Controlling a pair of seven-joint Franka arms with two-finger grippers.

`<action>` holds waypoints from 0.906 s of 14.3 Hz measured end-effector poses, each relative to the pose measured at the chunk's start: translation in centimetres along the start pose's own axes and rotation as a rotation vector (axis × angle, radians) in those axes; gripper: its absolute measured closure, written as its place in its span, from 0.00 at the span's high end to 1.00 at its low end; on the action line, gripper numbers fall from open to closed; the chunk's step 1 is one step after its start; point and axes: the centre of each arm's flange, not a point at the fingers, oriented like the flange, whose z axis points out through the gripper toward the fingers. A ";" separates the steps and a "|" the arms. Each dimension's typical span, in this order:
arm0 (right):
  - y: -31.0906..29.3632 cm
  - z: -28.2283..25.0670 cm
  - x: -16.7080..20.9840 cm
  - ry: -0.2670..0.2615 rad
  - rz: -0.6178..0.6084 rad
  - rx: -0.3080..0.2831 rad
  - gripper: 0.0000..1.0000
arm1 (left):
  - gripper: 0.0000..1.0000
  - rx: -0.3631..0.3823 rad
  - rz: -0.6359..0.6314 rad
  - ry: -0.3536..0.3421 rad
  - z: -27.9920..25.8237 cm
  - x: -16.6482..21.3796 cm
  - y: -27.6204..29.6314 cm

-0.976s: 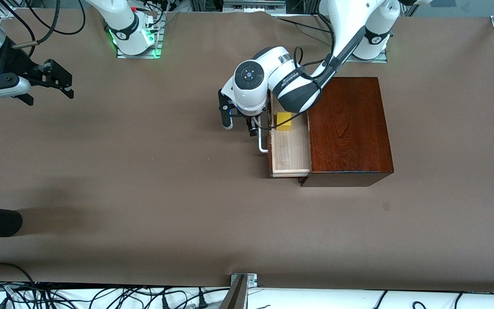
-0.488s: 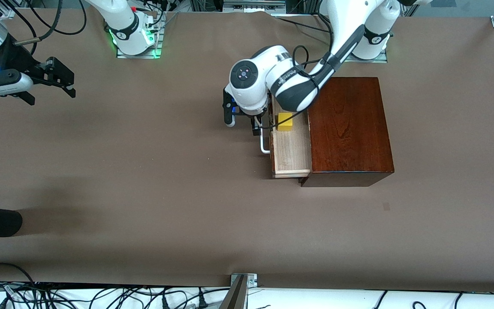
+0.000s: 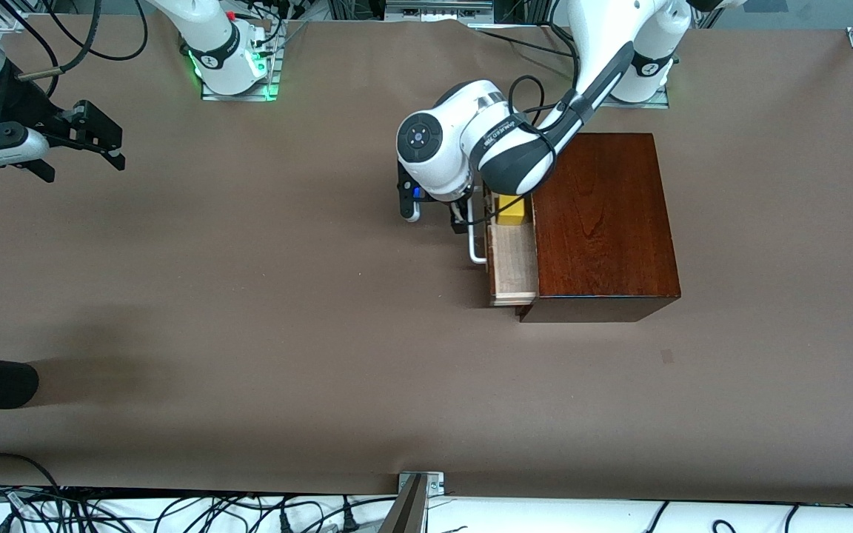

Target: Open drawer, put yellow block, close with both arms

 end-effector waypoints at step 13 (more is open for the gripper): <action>0.0 0.0 0.0 0.000 0.000 0.000 1.00 | 1.00 -0.012 -0.034 -0.116 0.1 -2.9 -1.2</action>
